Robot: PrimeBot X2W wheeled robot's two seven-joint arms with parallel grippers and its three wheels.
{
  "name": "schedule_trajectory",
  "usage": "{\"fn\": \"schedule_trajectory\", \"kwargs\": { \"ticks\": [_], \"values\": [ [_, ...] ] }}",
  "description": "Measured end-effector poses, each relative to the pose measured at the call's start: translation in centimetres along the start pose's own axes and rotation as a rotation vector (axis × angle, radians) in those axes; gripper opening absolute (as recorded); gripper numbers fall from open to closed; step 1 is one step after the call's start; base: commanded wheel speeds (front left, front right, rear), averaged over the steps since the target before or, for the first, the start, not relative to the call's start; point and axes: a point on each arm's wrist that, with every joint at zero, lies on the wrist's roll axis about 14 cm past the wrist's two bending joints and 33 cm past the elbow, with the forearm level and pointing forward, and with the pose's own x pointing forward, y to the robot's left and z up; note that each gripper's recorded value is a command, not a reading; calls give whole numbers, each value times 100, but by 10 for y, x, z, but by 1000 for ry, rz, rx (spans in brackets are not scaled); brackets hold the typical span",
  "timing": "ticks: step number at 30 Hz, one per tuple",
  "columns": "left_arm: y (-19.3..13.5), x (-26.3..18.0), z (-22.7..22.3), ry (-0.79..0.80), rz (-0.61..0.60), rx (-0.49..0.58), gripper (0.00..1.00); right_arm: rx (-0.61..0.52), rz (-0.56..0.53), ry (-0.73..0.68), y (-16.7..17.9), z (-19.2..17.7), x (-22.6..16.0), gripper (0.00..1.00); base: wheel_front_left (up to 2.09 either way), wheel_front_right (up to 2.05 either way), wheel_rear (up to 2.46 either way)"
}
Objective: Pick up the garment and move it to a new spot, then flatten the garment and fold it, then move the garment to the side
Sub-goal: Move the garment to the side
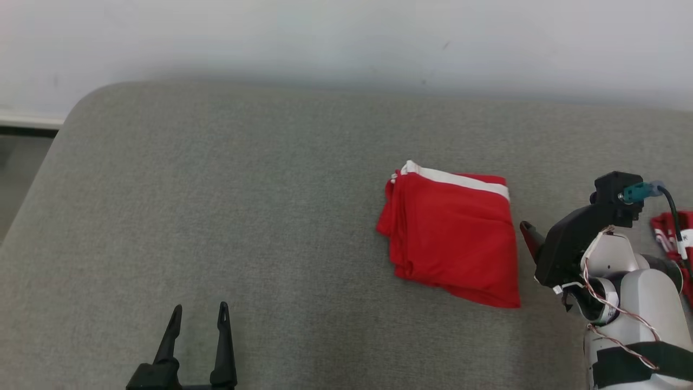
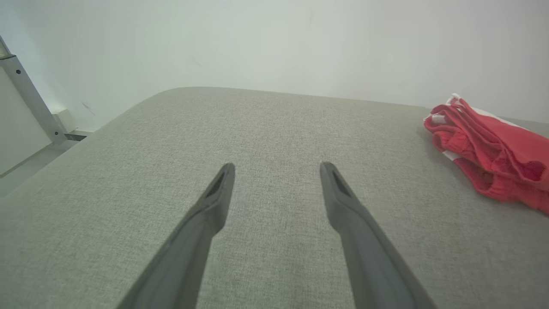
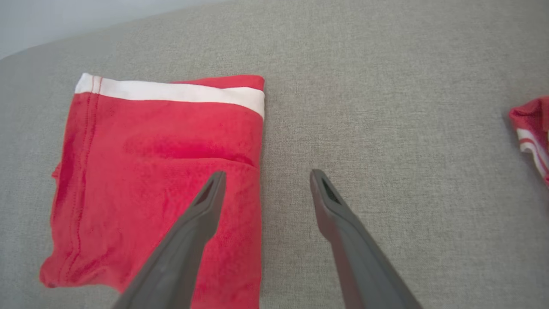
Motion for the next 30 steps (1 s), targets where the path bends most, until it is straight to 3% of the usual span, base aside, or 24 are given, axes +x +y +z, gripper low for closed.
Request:
{"fn": "schedule_trajectory", "kwargs": {
  "ticks": [15, 17, 22, 30],
  "values": [
    [19, 2, -13, 45, 66, 13, 100, -15, 9, 277, 18, -50, 67, 100, 0, 0, 0],
    [20, 4, -14, 50, 73, 15, 100, -31, 19, 301, 22, -56, 72, 0, 0, 0, 0],
    [13, 11, -16, 52, 54, 11, 100, -116, 32, 308, 32, -57, 74, 0, 0, 0, 0],
    [-13, 36, -6, 7, -33, 14, 100, -333, -5, 266, 12, -32, 62, 0, 0, 0, 0]
  ]
}}
